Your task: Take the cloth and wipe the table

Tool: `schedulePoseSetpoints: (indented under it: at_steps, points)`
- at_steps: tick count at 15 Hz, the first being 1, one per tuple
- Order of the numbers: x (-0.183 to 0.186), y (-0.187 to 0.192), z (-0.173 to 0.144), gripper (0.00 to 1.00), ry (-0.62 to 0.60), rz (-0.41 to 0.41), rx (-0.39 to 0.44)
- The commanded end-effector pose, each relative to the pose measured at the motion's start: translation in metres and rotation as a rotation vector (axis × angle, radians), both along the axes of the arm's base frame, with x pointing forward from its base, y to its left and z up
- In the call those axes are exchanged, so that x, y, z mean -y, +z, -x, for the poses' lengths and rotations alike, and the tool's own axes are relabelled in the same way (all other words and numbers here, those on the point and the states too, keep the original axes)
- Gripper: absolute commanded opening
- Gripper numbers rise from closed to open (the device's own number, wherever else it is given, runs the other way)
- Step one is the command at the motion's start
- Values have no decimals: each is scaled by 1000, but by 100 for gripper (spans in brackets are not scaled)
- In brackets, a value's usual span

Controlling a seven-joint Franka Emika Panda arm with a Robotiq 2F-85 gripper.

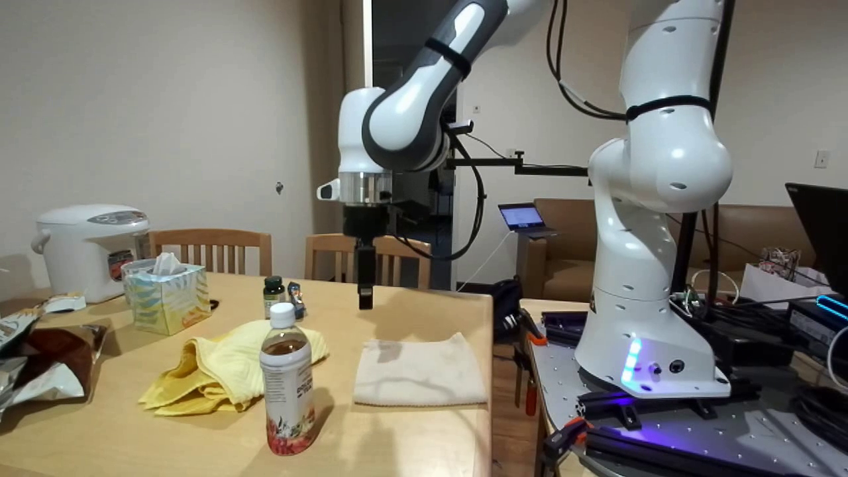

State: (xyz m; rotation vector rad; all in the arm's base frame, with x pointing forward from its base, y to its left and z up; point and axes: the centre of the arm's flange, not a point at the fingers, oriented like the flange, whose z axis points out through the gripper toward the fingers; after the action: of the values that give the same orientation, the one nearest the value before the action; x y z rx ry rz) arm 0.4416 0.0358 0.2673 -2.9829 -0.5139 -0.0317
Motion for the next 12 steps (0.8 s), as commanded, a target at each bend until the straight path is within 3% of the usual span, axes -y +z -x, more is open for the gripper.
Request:
schedulePoseSetpoints:
  at_steps: [1, 12]
  points:
    - [-12, -48, 6, 100, -38, -41, -1]
    - [-3, -111, 40, 100, 4, 73, -88]
